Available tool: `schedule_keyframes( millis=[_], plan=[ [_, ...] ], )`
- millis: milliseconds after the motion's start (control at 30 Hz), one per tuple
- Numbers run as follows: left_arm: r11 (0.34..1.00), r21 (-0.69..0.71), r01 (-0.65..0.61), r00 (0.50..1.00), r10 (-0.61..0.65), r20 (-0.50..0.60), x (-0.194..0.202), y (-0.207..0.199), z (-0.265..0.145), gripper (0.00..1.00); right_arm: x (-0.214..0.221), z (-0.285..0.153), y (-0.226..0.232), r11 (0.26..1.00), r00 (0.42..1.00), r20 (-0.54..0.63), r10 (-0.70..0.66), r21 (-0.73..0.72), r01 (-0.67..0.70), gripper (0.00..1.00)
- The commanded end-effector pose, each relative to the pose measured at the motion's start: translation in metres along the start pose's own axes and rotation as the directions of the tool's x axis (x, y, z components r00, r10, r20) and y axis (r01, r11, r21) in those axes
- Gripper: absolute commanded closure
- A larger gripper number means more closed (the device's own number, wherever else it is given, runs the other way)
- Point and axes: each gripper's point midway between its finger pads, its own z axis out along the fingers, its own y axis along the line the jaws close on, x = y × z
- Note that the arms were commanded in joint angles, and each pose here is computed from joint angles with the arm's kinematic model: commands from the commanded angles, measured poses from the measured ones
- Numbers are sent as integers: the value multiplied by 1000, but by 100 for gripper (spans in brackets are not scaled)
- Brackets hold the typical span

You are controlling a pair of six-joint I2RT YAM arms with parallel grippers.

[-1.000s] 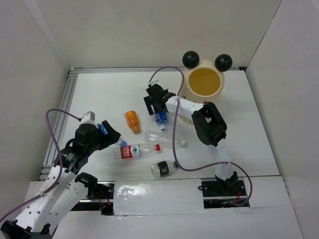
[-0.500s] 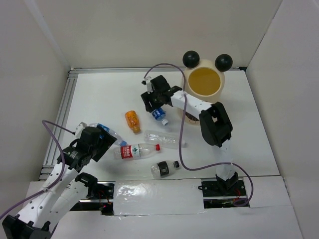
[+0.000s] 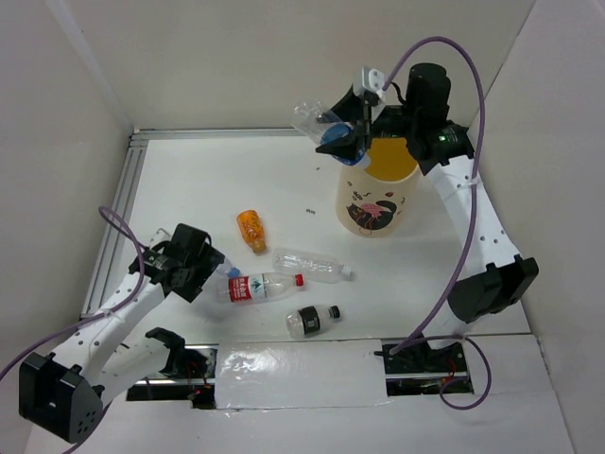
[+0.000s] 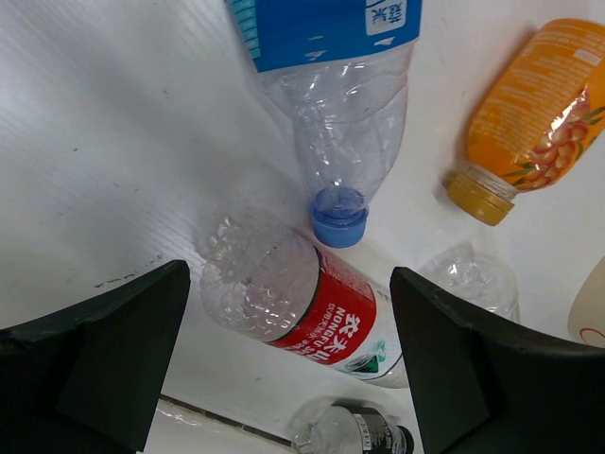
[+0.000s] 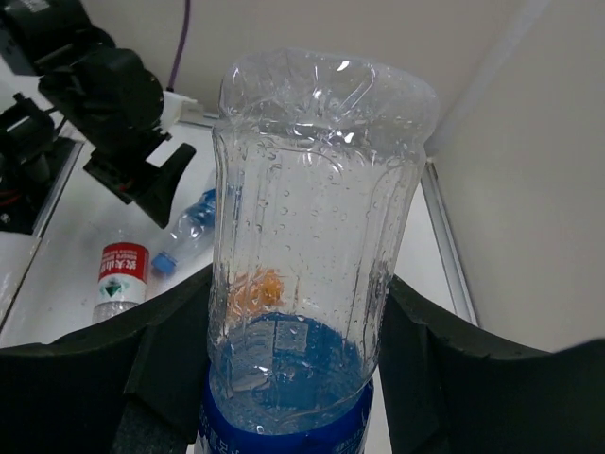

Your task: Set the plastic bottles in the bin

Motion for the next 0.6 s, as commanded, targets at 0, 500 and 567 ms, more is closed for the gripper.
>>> schedule_keyframes(
  millis=[0, 500, 567],
  plan=[
    [998, 57, 26, 999, -27, 18, -7, -21, -7, 0, -5, -15, 10, 988, 993, 72, -90, -118, 98, 75],
    [996, 81, 23, 999, -26, 34, -8, -15, -7, 0, 80, -90, -29, 971, 966, 128, -226, -47, 234, 25],
    [997, 70, 21, 999, -24, 41, -8, -11, -4, 0, 82, -90, -23, 971, 965, 129, -228, -44, 235, 0]
  ],
)
